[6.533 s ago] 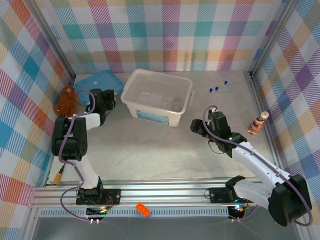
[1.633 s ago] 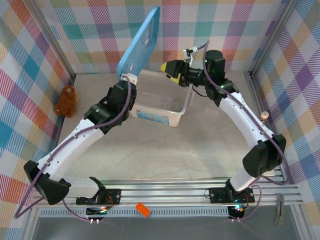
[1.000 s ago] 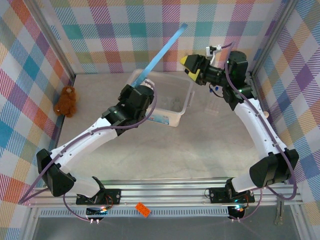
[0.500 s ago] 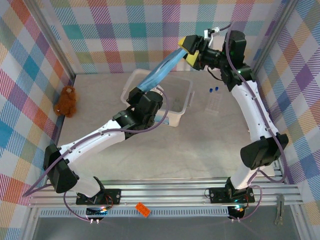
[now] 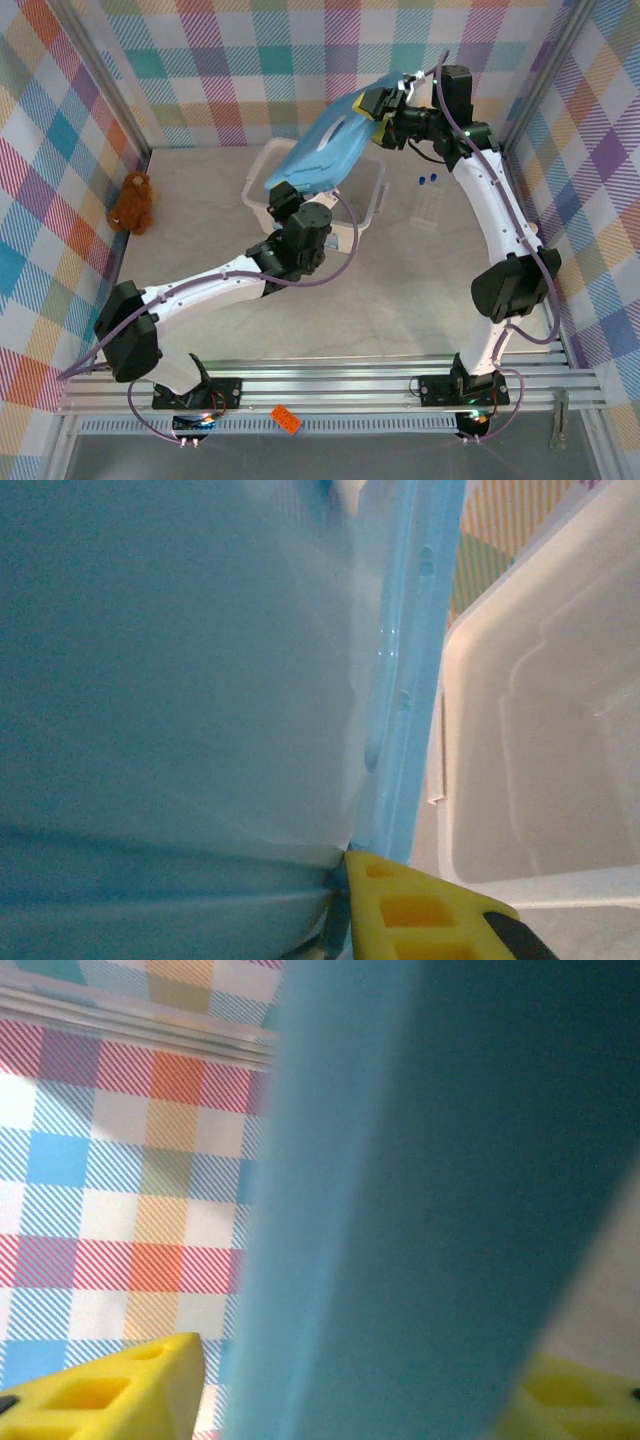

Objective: Organize the chemistry lab equipment

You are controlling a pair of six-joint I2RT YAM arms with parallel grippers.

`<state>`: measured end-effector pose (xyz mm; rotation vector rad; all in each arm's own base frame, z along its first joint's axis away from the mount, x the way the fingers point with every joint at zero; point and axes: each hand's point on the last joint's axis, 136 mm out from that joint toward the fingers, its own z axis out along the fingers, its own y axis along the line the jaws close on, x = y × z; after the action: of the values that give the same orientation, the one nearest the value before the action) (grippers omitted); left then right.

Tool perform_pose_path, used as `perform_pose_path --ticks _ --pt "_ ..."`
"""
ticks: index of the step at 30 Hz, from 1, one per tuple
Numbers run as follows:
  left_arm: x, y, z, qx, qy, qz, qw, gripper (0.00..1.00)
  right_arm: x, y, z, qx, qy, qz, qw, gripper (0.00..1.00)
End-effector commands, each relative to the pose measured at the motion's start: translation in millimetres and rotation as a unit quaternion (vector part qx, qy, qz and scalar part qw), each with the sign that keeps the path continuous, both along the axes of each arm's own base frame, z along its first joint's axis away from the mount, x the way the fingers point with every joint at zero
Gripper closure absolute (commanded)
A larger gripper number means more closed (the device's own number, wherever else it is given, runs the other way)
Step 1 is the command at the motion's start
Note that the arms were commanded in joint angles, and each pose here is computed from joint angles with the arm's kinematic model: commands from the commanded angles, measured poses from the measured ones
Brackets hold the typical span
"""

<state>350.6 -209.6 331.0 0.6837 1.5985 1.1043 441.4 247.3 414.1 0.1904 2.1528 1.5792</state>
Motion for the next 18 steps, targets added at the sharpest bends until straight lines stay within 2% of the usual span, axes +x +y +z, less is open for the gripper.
perform_pose_path --ticks 1,9,14,18 --pt "-4.2 -9.2 33.0 -0.045 -0.058 -0.009 0.997 1.0 -18.9 8.0 1.7 -0.004 0.0 0.026 1.0 0.47" --pt "-0.9 -15.4 33.8 -0.035 -0.067 -0.003 0.997 1.0 -26.7 6.2 -16.1 -0.002 0.004 0.028 1.0 0.84" --pt "-1.2 -13.6 34.9 -0.036 -0.076 0.006 0.996 0.99 -31.2 5.5 -10.6 0.008 -0.013 0.028 0.999 0.87" --pt "-1.2 -12.3 36.3 -0.038 -0.087 0.016 0.995 0.83 -36.0 4.3 3.3 0.021 -0.039 0.027 0.999 0.89"
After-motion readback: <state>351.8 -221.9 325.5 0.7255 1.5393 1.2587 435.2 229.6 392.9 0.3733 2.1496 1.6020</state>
